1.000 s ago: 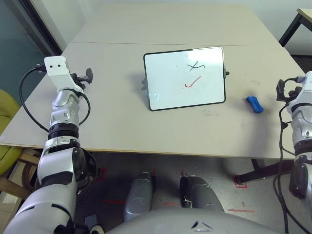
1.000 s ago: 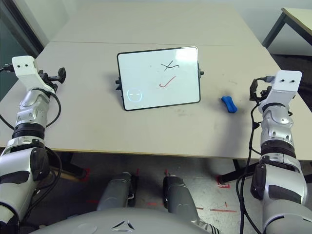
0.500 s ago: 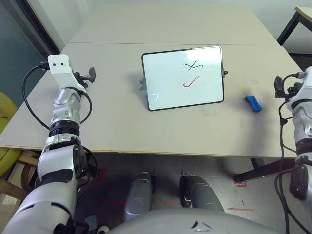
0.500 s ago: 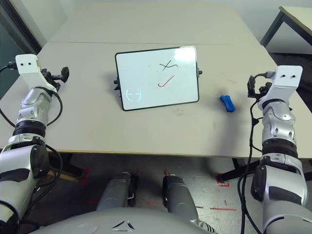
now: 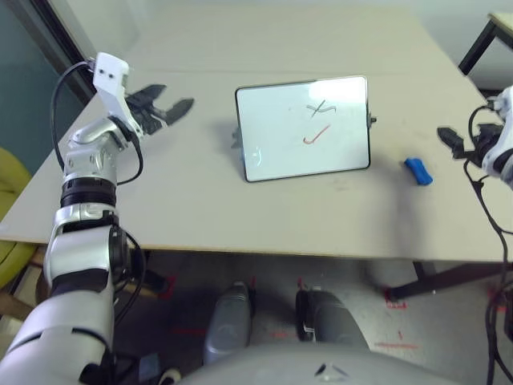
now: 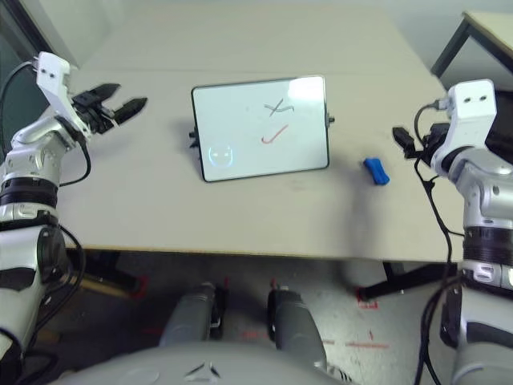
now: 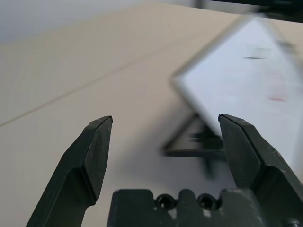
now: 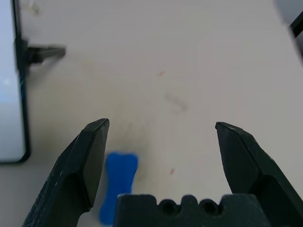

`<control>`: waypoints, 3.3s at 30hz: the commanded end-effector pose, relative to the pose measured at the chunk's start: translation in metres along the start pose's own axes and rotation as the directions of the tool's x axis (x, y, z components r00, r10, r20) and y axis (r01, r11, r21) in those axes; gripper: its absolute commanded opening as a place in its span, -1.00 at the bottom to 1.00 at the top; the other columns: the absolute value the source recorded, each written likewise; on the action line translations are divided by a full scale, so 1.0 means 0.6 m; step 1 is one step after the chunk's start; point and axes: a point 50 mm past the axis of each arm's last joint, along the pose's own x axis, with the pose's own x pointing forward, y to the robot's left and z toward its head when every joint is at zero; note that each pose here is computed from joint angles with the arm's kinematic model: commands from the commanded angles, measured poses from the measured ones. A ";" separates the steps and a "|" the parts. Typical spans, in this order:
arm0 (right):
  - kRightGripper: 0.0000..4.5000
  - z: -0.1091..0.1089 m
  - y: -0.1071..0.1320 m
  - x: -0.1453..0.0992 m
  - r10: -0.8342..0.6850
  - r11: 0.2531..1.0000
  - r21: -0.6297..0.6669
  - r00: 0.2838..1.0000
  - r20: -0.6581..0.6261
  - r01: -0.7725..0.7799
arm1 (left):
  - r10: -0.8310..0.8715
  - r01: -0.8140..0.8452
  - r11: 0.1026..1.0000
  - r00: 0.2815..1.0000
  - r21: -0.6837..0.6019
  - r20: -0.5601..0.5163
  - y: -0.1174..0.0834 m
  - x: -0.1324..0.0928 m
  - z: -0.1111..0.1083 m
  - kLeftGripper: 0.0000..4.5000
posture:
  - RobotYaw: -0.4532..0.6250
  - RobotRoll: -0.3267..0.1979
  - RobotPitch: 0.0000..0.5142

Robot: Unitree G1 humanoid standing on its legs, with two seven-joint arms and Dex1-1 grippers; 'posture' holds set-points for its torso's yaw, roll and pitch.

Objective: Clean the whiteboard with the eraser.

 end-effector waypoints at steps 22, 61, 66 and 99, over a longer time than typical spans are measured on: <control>0.99 -0.065 0.028 0.053 0.063 0.997 -0.019 0.958 -0.280 -0.071 | -0.221 0.220 0.975 0.974 -0.022 -0.056 -0.042 0.019 0.001 1.00 | 0.18 0.25 -0.66; -0.90 0.078 0.218 0.043 0.409 0.899 -0.202 0.910 0.065 -0.389 | -0.225 0.225 0.974 0.973 -0.022 -0.058 -0.043 0.023 0.001 1.00 | 0.16 0.25 -0.63; -0.90 0.052 0.248 0.058 0.397 0.889 -0.274 0.916 0.060 -0.368 | -0.229 0.228 0.973 0.972 -0.022 -0.059 -0.045 0.023 0.001 1.00 | 0.18 0.25 -0.63; -0.90 0.001 0.340 0.095 0.497 0.740 -0.482 0.864 -0.077 -0.468 | -0.229 0.229 0.973 0.972 -0.020 -0.044 -0.047 0.029 0.001 1.00 | 0.18 0.25 -0.67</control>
